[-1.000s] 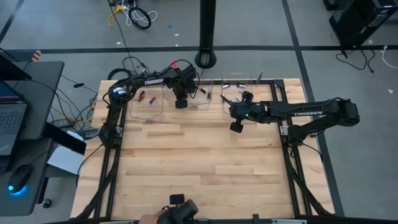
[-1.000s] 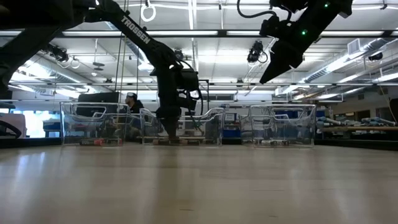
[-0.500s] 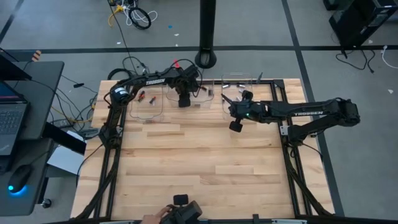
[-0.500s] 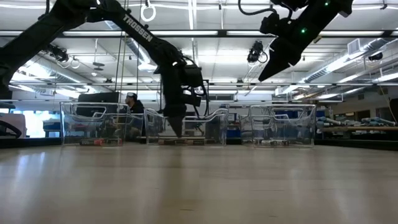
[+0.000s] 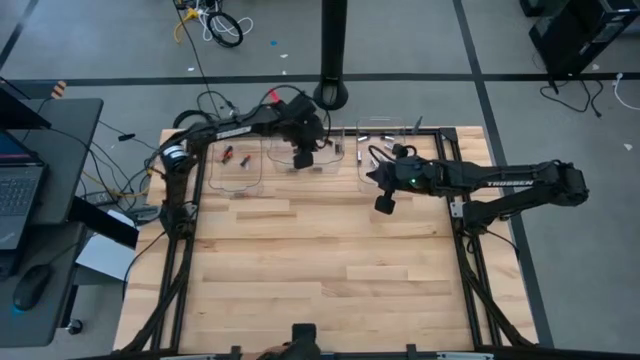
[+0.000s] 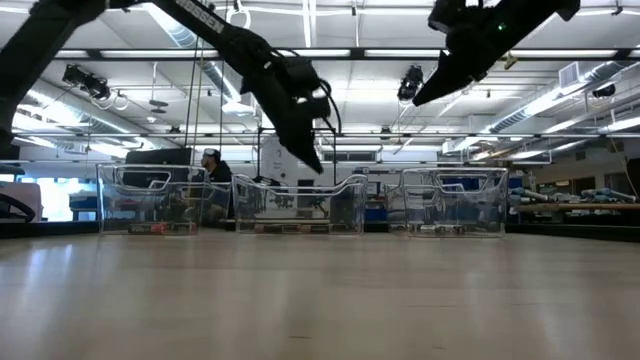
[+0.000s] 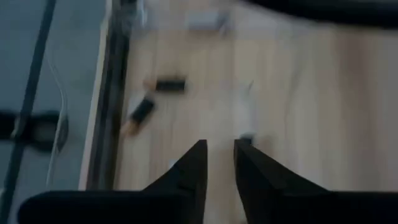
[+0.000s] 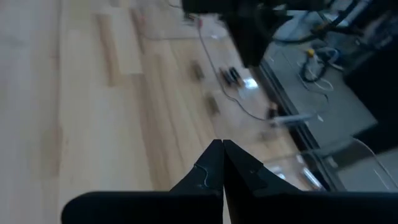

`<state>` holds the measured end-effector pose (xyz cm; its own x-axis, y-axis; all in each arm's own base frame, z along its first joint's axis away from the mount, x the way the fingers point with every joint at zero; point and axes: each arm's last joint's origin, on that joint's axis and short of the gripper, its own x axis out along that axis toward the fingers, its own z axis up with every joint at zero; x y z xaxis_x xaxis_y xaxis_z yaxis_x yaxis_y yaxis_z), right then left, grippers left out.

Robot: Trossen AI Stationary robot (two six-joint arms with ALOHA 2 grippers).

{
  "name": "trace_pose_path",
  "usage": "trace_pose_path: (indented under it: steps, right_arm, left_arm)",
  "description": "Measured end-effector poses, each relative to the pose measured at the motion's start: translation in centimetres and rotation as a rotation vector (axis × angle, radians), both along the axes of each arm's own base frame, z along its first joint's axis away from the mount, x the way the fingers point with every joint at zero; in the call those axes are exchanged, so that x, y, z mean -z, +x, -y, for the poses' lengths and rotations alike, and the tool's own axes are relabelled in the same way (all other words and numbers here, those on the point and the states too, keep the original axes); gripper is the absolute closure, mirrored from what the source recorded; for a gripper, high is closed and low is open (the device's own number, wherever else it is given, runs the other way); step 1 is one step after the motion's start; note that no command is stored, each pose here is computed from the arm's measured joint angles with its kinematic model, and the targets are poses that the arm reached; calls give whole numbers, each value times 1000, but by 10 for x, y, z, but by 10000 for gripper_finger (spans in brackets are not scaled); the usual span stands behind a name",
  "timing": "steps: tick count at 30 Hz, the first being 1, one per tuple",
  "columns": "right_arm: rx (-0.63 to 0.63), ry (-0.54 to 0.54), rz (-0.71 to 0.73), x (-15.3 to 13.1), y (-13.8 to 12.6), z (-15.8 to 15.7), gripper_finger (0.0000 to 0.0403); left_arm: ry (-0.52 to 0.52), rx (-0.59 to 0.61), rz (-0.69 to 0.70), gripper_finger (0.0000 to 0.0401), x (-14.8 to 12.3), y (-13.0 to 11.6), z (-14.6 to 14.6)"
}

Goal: Sort batteries
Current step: Return to Home Position

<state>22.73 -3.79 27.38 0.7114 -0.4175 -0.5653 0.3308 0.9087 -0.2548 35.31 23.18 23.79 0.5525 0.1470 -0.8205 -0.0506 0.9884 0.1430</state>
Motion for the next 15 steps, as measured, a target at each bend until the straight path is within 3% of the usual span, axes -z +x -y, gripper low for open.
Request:
trace_pose_path:
  steps: [8,15]
  right_arm:
    - [-203,4,135,30,4,-4,394]
    - [-306,-44,302,55,-1,-7,394]
  left_arm:
    - [-20,71,387,365,-22,-20,23]
    - [96,106,732,384,-27,-55,64]
